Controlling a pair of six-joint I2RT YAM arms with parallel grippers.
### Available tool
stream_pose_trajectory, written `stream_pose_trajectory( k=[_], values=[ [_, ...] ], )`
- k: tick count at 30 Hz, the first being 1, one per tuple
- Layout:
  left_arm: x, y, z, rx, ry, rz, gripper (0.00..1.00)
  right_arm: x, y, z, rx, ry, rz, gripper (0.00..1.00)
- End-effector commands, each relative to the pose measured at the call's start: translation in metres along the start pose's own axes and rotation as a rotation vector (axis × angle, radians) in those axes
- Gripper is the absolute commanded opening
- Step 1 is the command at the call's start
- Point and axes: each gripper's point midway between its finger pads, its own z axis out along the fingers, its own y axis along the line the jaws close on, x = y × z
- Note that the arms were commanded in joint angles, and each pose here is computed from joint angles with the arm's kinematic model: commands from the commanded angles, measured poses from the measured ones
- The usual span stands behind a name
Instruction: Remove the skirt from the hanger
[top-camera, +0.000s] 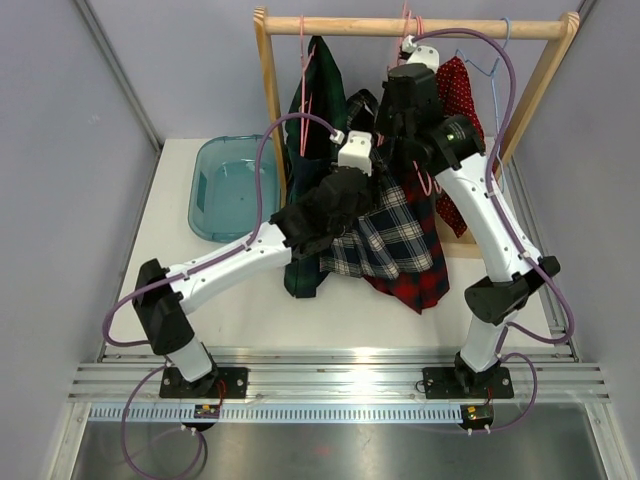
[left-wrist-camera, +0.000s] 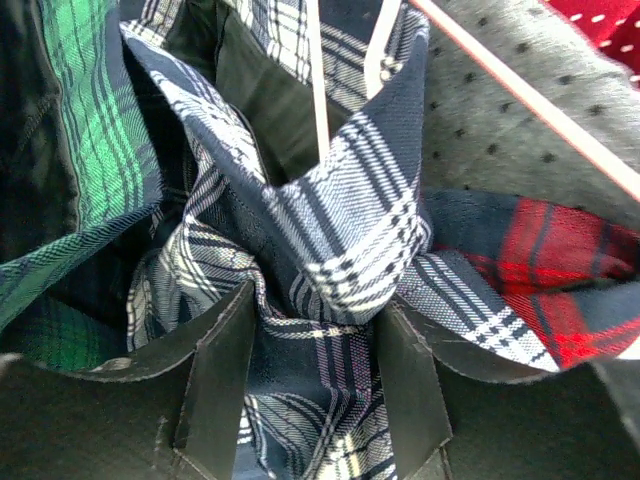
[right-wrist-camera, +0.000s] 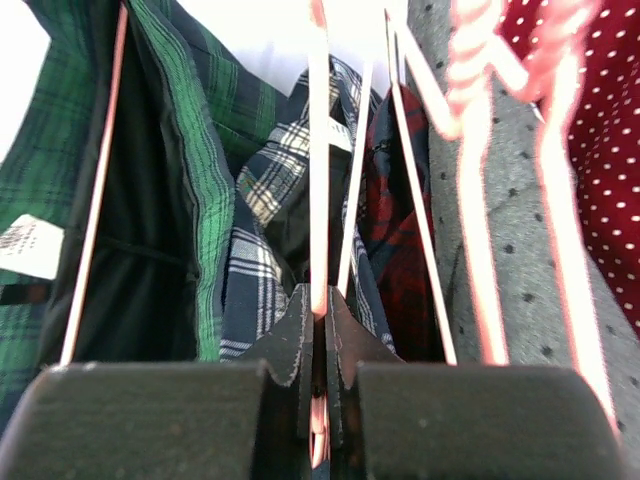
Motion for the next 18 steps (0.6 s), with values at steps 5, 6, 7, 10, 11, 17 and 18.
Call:
stream_pose_trajectory(
  k=[5, 6, 7, 10, 11, 17, 18],
  values=[
    [-0.100, -0.018, -0.063, 0.061, -0.177, -0.020, 0.54, -0.076, 0.003, -0.083, -0.136, -0.149, 0.106, 0.00],
    [-0.106, -0.018, -0.068, 0.060, -0.191, -0.022, 0.55, -0.081, 0.003, -0.092, -0.156, -0.159, 0.117, 0.00],
    [-0.116, -0.017, -0.076, 0.066, -0.210, -0.026, 0.55, -0.084, 0.003, -0.097, -0.166, -0.165, 0.125, 0.00],
    [-0.128, -0.017, -0.086, 0.078, -0.231, -0.042, 0.53, -0.088, 0.006, -0.116, -0.221, -0.167, 0.145, 0.00],
    [-0.135, -0.017, -0.091, 0.083, -0.242, -0.051, 0.52, -0.087, 0.008, -0.119, -0.240, -0.160, 0.153, 0.00],
    [-0.142, -0.029, -0.117, 0.126, -0.251, -0.040, 0.39, -0.084, 0.022, -0.153, -0.377, -0.144, 0.172, 0.00],
    [-0.142, -0.031, -0.121, 0.128, -0.254, -0.036, 0.32, -0.089, 0.020, -0.165, -0.401, -0.160, 0.181, 0.00]
  ],
)
